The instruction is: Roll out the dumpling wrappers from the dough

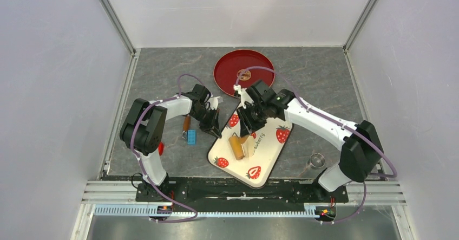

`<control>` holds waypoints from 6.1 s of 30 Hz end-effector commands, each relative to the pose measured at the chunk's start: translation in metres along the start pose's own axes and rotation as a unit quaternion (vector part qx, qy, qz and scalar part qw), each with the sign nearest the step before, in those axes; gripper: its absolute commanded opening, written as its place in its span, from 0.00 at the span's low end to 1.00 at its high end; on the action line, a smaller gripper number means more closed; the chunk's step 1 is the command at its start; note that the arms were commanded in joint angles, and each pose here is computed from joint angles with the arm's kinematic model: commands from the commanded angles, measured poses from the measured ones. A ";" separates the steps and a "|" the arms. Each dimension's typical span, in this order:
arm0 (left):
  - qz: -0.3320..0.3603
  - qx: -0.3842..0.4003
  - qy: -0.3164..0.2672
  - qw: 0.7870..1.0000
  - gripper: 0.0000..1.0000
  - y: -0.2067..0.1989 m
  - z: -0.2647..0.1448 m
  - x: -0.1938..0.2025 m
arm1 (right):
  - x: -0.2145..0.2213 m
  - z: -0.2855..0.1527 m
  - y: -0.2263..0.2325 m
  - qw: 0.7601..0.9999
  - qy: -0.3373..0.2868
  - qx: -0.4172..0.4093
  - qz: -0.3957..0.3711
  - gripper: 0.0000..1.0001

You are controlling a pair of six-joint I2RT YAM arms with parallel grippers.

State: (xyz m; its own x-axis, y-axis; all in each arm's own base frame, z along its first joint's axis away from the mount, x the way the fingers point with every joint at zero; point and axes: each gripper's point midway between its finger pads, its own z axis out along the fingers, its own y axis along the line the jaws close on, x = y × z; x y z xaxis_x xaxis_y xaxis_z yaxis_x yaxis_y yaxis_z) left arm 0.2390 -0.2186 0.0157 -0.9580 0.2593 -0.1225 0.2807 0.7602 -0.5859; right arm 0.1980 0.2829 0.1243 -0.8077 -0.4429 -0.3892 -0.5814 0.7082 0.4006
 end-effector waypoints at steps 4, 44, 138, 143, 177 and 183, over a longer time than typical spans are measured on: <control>0.006 -0.089 0.045 0.995 0.02 0.042 0.009 0.024 | -0.070 -0.057 0.028 0.996 -0.084 -0.028 -0.018 0.00; 0.006 -0.091 0.044 0.995 0.02 0.043 0.009 0.020 | 0.142 -0.040 -0.110 0.958 0.168 0.217 0.077 0.00; -0.165 0.064 -0.355 0.918 0.80 0.034 -0.176 -0.125 | 0.144 -0.120 -0.169 0.888 -0.014 0.197 0.415 0.44; -0.175 0.078 -0.330 0.924 0.80 0.030 -0.156 -0.126 | 0.167 -0.095 -0.153 0.891 0.031 0.210 0.401 0.38; -0.114 0.044 -0.296 0.947 0.80 0.012 -0.158 -0.111 | 0.122 -0.087 -0.180 0.921 0.082 0.305 0.227 0.00; -0.086 0.012 -0.276 0.957 0.80 0.002 -0.153 -0.107 | 0.042 -0.069 -0.118 0.953 0.061 0.274 0.112 0.00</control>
State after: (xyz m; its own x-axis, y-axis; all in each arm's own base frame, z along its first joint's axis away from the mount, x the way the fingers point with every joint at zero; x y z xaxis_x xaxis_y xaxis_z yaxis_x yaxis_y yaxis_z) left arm 0.3551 -0.1482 0.1307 -0.8874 -0.3197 -0.3321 0.0145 0.7007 -0.7134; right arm 0.2136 0.0927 0.0930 -0.9689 -0.1723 -0.1778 -0.1644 0.9847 -0.0583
